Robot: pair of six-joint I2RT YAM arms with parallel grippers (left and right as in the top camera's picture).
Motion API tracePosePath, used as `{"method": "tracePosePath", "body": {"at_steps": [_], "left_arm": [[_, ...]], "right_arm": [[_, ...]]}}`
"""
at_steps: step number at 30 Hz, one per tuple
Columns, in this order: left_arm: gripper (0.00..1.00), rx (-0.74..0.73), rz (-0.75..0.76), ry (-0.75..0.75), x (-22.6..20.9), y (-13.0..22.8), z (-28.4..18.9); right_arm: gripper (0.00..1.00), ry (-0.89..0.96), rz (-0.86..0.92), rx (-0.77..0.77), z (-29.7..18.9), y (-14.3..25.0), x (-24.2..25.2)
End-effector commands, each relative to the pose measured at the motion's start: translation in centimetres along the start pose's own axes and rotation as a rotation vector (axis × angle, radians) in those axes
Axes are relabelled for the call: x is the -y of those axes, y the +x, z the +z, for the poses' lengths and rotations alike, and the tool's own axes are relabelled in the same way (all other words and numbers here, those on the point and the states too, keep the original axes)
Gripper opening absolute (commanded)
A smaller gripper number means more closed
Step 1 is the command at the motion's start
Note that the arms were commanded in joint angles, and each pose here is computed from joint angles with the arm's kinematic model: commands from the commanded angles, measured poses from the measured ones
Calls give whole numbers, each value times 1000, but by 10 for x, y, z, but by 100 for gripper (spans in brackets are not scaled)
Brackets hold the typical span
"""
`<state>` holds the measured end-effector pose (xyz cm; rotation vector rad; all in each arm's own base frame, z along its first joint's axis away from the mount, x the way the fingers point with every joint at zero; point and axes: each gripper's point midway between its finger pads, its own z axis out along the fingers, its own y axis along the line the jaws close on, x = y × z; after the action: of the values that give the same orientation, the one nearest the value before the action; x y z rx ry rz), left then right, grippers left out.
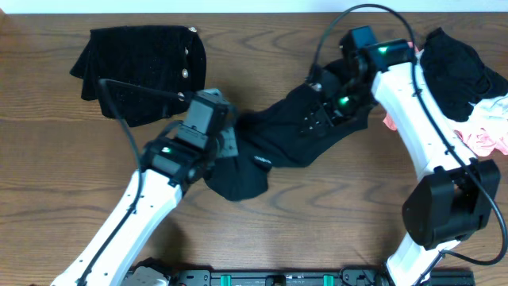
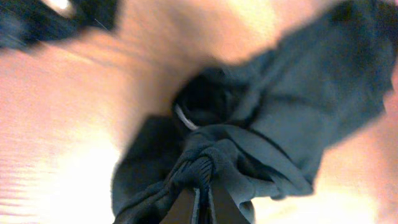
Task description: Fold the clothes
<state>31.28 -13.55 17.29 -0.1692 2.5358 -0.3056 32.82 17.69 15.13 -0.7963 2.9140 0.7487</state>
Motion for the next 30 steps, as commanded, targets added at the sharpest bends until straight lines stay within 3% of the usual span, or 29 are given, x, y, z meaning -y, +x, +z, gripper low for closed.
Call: {"method": "tracePosePath", "body": {"at_steps": [1, 9, 17, 30], "left_arm": [[6, 114, -2, -116, -28, -32, -12], [6, 219, -93, -138, -54, -67, -16], [6, 337, -121, -96, -49, -99, -26], [6, 518, -49, -18, -19, -160, -87]], "right_arm": [[86, 16, -88, 18, 0, -4, -20], [86, 183, -233, 12, 18, -17, -32], [85, 343, -335, 19, 41, -27, -46], [80, 334, -231, 78, 55, -33, -46]]}}
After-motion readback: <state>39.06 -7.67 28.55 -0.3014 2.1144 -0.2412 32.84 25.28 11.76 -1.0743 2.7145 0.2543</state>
